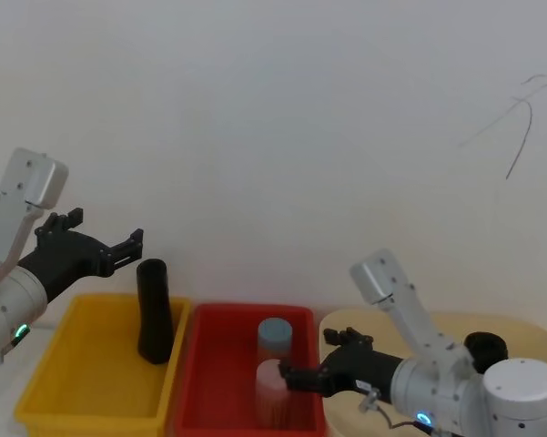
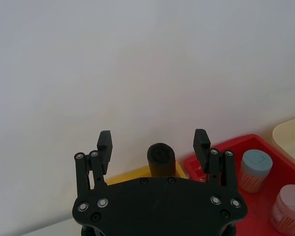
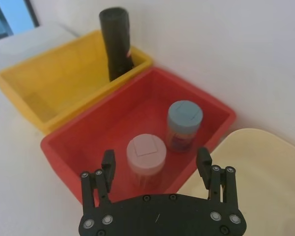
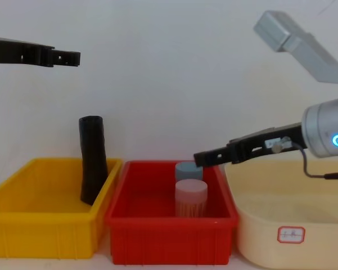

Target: Pick up the garbage bag with the one hand and transfer it to the other hand.

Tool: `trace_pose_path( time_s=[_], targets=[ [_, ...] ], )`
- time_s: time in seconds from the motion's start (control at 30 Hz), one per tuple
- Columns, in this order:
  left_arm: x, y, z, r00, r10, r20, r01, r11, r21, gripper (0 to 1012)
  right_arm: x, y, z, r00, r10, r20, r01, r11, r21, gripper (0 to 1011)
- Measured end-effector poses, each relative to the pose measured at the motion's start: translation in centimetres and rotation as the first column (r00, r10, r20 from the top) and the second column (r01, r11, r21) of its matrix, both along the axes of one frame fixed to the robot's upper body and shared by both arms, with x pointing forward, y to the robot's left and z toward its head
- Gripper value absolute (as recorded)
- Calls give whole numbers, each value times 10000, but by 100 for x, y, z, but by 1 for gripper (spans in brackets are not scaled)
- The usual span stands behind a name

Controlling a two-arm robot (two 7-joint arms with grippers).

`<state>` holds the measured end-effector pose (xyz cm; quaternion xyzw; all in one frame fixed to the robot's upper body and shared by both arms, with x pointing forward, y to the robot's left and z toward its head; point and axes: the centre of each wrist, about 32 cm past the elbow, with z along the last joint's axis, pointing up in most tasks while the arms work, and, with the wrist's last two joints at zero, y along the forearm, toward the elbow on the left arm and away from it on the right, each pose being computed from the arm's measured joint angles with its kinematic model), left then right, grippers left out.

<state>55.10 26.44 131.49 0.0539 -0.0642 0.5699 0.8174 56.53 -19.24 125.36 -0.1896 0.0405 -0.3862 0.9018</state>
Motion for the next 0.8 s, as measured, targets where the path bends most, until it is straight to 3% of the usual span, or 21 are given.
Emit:
trace_pose_path(
  time_s=[0.33,0.8],
  targets=[
    [0,0,0,10000,-1,0,1,10000,-1,1002,75,143,43,9978,586,-301,-611,9942,-890,1001],
    [0,0,0,10000,-1,0,1,10000,-2,1002,242,294,153,9874,1335,-850,-1507,9574,-2462,1001]
  ],
)
